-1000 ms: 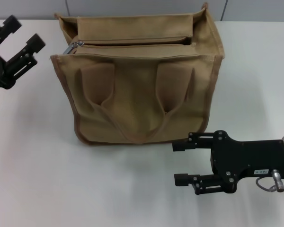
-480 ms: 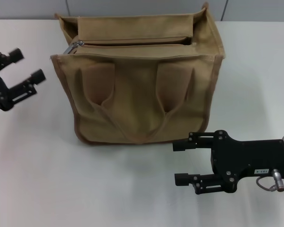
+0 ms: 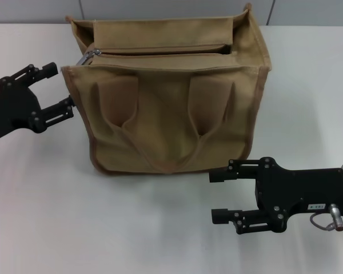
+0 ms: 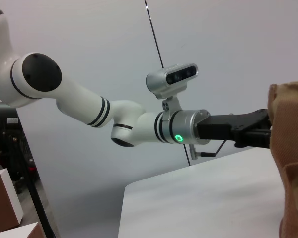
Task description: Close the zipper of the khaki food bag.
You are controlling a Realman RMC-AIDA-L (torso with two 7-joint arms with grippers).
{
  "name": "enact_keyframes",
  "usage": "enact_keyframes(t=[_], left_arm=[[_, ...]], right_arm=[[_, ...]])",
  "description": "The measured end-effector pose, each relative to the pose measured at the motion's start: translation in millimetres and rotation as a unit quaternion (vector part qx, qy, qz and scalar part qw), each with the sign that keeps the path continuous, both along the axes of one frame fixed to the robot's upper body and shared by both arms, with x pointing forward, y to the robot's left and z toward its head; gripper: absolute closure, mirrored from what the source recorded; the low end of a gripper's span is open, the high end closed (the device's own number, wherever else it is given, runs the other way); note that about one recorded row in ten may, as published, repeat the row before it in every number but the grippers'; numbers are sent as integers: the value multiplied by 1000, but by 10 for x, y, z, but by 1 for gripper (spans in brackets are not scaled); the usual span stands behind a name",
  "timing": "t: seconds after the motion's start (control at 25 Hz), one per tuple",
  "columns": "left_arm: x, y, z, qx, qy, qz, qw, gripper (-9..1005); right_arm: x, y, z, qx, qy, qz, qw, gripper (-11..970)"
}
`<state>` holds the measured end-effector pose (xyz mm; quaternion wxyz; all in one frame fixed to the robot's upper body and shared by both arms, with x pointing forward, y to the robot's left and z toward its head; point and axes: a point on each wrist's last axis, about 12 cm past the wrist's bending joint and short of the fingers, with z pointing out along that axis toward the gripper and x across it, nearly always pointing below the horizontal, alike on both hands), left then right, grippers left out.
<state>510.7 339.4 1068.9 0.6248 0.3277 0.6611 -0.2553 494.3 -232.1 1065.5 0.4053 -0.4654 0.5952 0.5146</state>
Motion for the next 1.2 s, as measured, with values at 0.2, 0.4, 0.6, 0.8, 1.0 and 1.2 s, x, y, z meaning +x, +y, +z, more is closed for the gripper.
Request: enact_keyframes(t=[0.2,0.4,0.6,0.8,1.0,1.2], left_arm=[[95,-37,2,19,-8,7,1000,236],[129,-34,17,24,-34,32,999,238],[124,-60,38,11,-69,58,996,239],[95,-104,37,3,-77,52,996,241],[106,-131,35,5,-82,50,995,243],[118,-166,35,24,-85,27,996,244]], right_arm=[[5,0,4,-1,1,0,1000,253],[9,0,7,0,0,0,1000,255],[10,-4,7,1,1,-3,1000,256],[8,-9,7,1,1,-4,1000,257],[7,-10,6,2,1,-5,1000,259],[6,-9,8,3,1,-5,1000,260]])
